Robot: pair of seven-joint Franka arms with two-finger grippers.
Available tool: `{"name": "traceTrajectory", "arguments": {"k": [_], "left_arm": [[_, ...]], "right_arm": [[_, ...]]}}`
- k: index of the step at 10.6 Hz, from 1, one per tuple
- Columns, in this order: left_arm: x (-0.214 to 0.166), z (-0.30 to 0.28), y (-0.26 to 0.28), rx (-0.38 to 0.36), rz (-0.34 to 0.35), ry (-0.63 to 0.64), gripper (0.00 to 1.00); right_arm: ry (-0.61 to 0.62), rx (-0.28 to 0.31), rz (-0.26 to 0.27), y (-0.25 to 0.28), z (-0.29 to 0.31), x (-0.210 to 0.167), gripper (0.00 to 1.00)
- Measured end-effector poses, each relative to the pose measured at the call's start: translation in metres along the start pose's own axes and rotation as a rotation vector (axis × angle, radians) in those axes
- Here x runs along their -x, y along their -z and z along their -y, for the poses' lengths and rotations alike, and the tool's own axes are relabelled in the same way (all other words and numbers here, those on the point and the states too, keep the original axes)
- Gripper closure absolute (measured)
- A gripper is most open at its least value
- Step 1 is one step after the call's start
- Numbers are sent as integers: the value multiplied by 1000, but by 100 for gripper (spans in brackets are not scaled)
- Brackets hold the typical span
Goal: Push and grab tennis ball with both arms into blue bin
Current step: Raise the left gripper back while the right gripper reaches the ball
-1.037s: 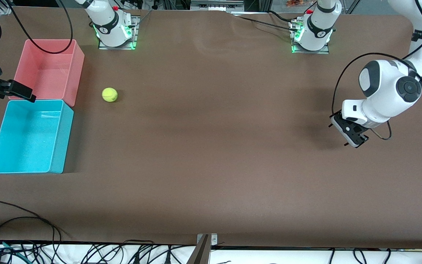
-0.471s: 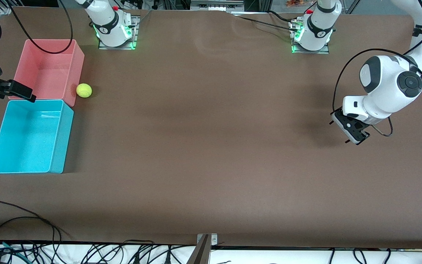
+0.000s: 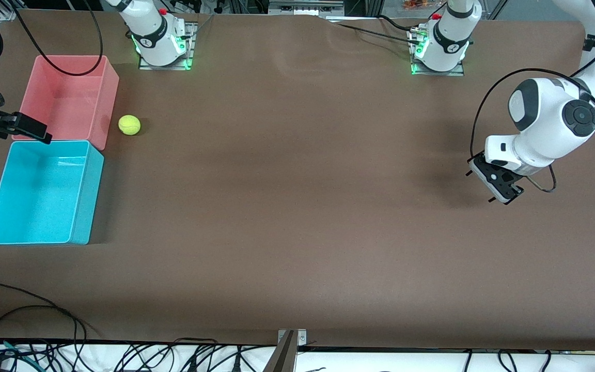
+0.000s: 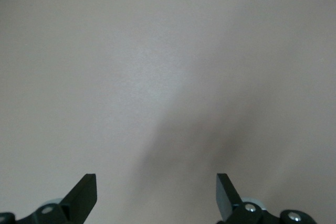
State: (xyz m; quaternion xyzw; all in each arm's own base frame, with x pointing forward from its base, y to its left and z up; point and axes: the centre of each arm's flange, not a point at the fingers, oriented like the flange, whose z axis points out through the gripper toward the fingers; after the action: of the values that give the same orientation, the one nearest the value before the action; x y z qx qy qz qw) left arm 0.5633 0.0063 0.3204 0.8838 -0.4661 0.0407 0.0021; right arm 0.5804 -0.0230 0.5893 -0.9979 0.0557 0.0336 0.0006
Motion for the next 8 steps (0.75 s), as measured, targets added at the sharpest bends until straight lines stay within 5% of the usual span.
{"name": "traceTrajectory", "arguments": {"k": [8], "left_arm": [[-9, 10, 88, -120, -67, 46, 0]], "right_arm": [[125, 18, 160, -46, 62, 11, 0]]}}
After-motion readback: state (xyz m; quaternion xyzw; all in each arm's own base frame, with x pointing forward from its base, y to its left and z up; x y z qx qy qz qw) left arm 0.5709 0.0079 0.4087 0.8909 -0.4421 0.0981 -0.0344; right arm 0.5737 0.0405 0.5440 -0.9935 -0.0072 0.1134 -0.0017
